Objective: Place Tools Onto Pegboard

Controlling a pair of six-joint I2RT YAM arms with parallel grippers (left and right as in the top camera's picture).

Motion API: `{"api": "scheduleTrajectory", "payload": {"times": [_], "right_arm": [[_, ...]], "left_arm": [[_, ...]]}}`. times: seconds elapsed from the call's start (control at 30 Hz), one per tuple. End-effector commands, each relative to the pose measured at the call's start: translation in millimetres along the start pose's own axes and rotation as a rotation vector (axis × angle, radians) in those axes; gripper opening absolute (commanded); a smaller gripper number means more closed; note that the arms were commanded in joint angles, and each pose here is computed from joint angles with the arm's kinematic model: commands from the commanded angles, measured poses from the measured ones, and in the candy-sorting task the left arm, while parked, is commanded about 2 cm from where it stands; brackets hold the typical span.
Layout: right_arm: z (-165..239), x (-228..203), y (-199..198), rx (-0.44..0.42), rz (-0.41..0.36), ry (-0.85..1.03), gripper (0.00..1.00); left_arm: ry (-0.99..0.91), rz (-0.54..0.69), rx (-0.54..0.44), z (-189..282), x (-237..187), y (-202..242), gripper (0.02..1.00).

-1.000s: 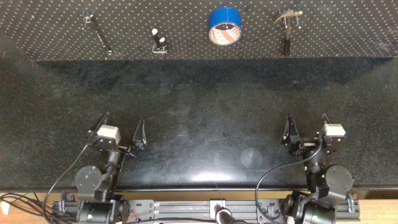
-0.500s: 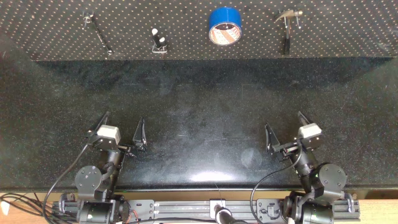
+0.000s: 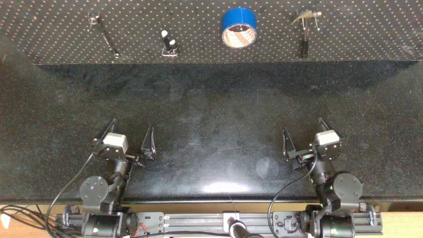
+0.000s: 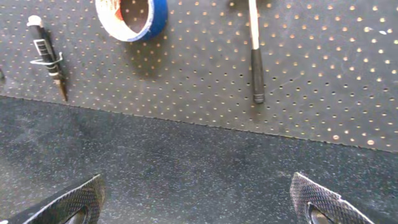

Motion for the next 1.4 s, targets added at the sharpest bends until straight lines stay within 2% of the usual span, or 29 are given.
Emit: {"api": "scheduleTrajectory", "payload": {"times": [0.03,0.3,0.43,0.5,0.63,0.83,1.4], "right_arm": [[-0.7,-2.2,0.3,-0.016,0.015,0.006,0.976],[-0.1,-0.5,0.1,-0.019,0.019,-0.006,0.976],[-0.8,0.6,5.1,0.014,0.022,-0.014,0.976],[-1.0,-0.3,2.8,-0.021,0.086,-0.002,0.976],[-4.5,-2.5,0.0,-0.065,0.118,-0.047,0.976],[-2.5,-5.0,-10.0,-0.127,0.113,-0.027,0.976],[-2.5,-5.0,-10.1,-0.127,0.112,-0.027,0.976]], "left_arm": [[0.001,-0.012,-0.018,0.6,-0.1,-1.3,0.993],[0.001,-0.012,-0.018,0.6,-0.1,-1.3,0.998],[0.001,-0.012,-0.018,0.6,-0.1,-1.3,0.996],[0.001,-0.012,-0.018,0.6,-0.1,-1.3,0.996],[0.001,-0.012,-0.018,0.6,-0.1,-1.3,0.998],[0.001,-0.012,-0.018,0.6,-0.1,-1.3,0.996],[0.001,-0.012,-0.018,0.6,-0.1,-1.3,0.996]]}}
Point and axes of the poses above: each gripper's point midway between its finger pads, its own z axis back along the fingers, its own y axis along the line the jaws close on, x = y × z, the point moved 9 cm from there along z, back along the fingers, and after that the axes turned 14 degrees about z, right-handed, at the moved point
